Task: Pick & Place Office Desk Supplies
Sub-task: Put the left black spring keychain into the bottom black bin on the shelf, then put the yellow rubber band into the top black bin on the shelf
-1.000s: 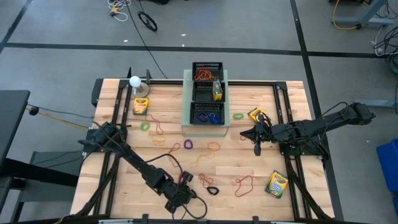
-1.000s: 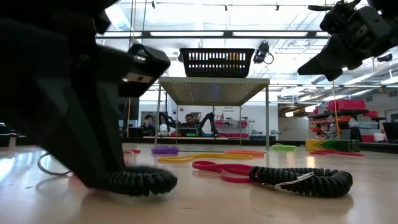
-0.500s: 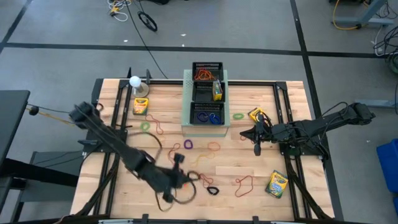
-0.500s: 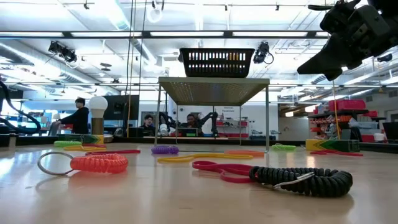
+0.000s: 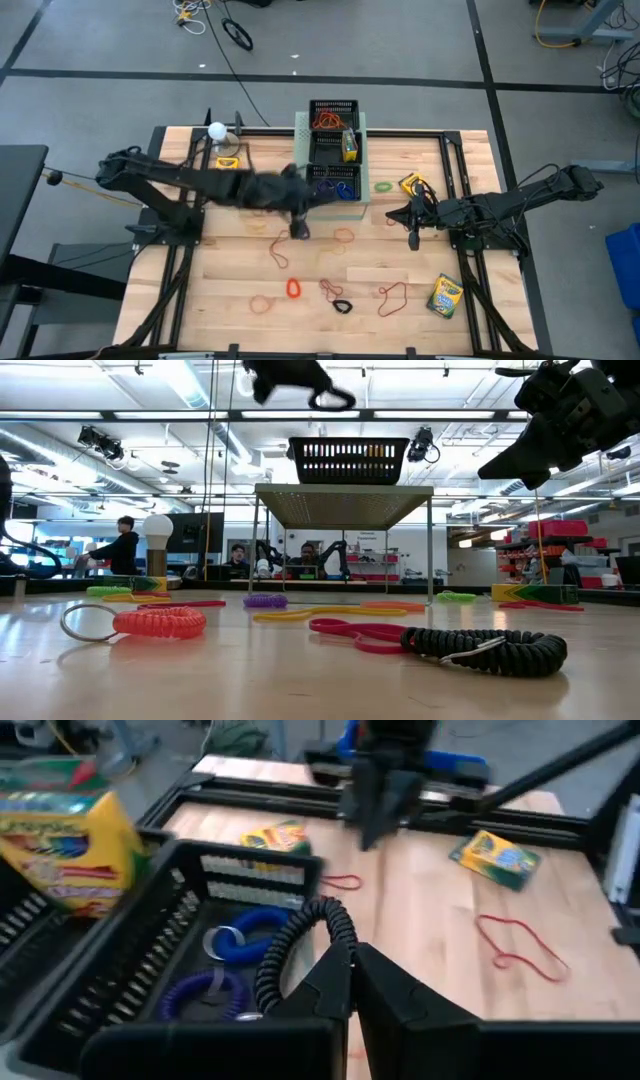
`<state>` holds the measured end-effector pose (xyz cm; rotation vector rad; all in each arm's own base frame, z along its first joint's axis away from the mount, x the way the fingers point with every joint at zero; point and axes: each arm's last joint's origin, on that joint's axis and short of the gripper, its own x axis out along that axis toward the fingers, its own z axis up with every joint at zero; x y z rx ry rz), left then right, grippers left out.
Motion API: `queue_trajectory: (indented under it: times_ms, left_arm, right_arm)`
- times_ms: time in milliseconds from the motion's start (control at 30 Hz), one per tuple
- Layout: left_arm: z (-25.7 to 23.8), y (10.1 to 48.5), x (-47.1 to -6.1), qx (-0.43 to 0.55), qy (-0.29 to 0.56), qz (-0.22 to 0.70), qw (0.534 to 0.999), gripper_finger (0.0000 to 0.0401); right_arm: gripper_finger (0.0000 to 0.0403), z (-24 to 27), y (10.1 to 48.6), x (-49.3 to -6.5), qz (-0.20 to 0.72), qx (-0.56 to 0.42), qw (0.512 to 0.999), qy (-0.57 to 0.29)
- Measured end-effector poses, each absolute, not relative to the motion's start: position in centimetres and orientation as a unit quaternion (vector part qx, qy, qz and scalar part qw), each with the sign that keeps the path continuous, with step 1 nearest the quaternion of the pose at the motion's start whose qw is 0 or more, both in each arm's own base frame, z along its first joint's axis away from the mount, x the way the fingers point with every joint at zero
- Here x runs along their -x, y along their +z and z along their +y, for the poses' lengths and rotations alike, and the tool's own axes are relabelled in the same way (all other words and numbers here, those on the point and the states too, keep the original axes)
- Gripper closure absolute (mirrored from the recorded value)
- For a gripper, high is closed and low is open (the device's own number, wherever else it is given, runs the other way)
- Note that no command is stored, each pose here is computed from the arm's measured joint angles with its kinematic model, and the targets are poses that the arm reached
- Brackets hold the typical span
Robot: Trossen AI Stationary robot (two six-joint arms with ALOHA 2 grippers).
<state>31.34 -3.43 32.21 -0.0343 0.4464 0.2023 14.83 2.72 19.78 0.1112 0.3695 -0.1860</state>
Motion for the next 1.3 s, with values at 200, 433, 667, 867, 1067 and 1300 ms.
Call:
queue_trajectory:
  times_ms: [200,433,667,867,1067,1300]
  left_arm:
    - [0.3,31.6,-31.9,0.023,0.127,0.237,0.963,0.0387]
    - [1.7,30.8,-32.7,0.030,0.125,0.243,0.962,0.0375]
    - [1.5,31.0,-32.6,0.008,0.130,0.239,0.962,0.0331]
    - [1.0,31.7,-32.4,0.001,0.128,0.234,0.964,0.0298]
    - [-0.9,32.9,-31.6,-0.066,0.075,0.271,0.957,0.0295]
    - [-6.0,34.5,-27.1,-0.113,0.013,0.303,0.946,0.0339]
  right_arm:
    - [0.0396,2.7,19.8,-14.8,0.183,-0.055,0.977,-0.092]
    - [0.0396,2.7,19.8,-14.8,0.185,-0.055,0.977,-0.093]
    - [0.0396,2.7,19.7,-14.8,0.187,-0.054,0.977,-0.093]
    - [0.0396,2.7,19.7,-14.8,0.187,-0.054,0.976,-0.093]
    - [0.0396,2.7,19.7,-14.8,0.187,-0.054,0.976,-0.093]
    - [0.0396,2.7,19.7,-14.8,0.187,-0.054,0.976,-0.093]
